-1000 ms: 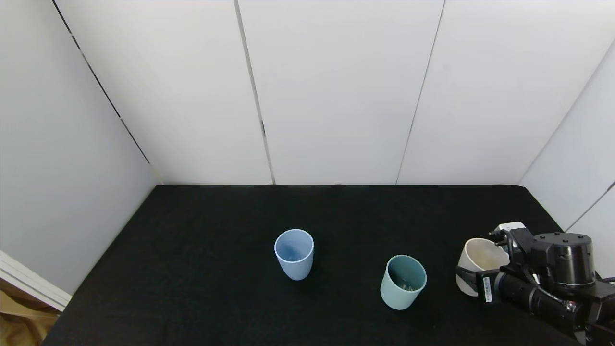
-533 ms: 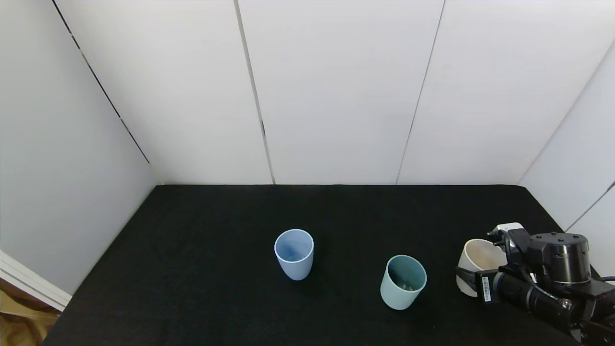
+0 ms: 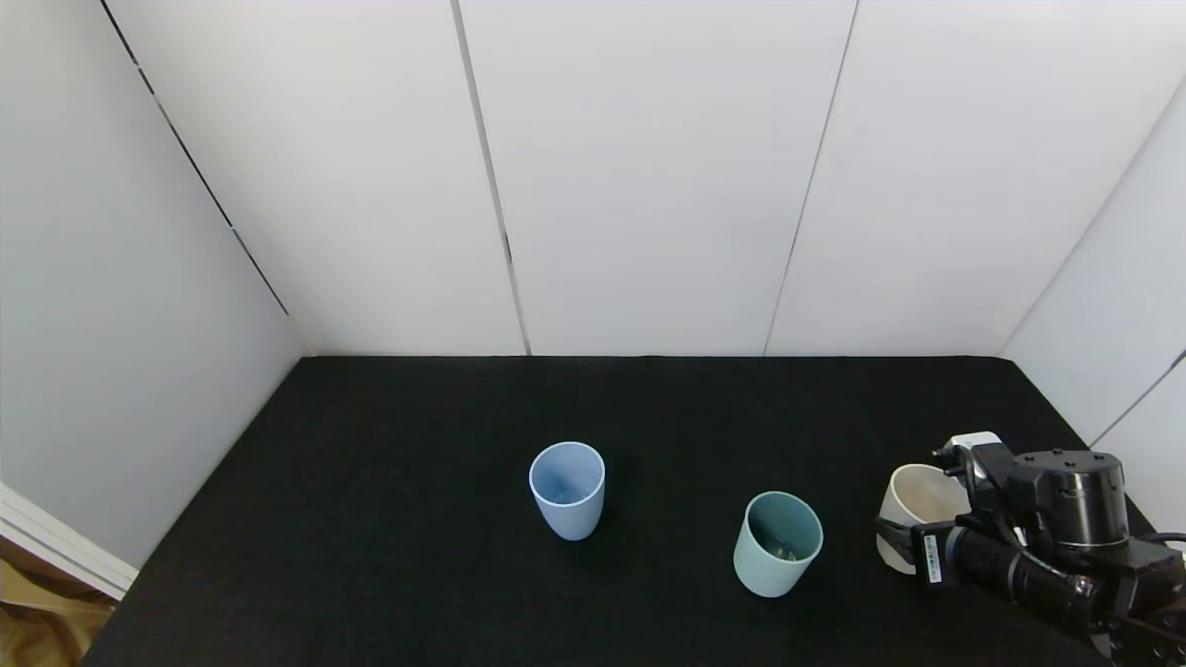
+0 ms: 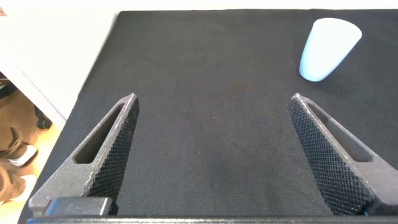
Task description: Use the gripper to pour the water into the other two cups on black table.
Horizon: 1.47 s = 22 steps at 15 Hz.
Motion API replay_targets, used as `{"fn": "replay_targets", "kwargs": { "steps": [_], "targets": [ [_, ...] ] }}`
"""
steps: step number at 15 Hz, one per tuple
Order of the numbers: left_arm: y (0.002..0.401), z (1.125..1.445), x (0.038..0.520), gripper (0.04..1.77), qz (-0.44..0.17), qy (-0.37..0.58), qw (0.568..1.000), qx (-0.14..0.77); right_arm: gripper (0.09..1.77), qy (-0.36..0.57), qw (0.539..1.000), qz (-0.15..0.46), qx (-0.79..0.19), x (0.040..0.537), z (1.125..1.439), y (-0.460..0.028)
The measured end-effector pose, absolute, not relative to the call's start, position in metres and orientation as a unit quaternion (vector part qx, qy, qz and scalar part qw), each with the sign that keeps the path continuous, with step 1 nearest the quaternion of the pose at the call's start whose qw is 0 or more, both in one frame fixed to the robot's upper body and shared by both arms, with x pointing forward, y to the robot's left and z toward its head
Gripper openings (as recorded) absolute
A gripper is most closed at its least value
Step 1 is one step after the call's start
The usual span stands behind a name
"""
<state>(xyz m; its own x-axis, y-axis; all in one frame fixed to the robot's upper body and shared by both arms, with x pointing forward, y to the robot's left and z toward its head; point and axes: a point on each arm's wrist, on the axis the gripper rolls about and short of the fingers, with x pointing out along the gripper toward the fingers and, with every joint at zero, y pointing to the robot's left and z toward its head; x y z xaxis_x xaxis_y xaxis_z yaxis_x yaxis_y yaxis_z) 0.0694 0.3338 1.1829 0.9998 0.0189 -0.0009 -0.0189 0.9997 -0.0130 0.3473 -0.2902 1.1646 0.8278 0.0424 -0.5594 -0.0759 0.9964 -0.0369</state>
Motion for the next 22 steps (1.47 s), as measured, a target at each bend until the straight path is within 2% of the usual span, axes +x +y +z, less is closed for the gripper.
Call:
{"fn": "replay_targets", "kwargs": {
  "steps": [4,9,15,22],
  "targets": [
    [0.334,1.183,0.069,1.72,0.010,0.000,1.000,-0.006,1.48,0.292,0.955,0.033,-0.029,0.347,1.164,-0.289],
    [0.334,1.183,0.069,1.72,0.010,0.000,1.000,-0.007,1.58,0.277,0.960,0.030,-0.026,0.349,1.172,-0.290],
    [0.334,1.183,0.069,1.72,0.010,0.001,1.000,-0.006,1.65,0.227,0.973,0.033,-0.036,0.340,1.206,-0.292],
    [0.334,1.183,0.069,1.72,0.009,0.001,1.000,-0.007,1.68,0.201,0.978,0.033,-0.036,0.300,1.258,-0.299]
  ]
}}
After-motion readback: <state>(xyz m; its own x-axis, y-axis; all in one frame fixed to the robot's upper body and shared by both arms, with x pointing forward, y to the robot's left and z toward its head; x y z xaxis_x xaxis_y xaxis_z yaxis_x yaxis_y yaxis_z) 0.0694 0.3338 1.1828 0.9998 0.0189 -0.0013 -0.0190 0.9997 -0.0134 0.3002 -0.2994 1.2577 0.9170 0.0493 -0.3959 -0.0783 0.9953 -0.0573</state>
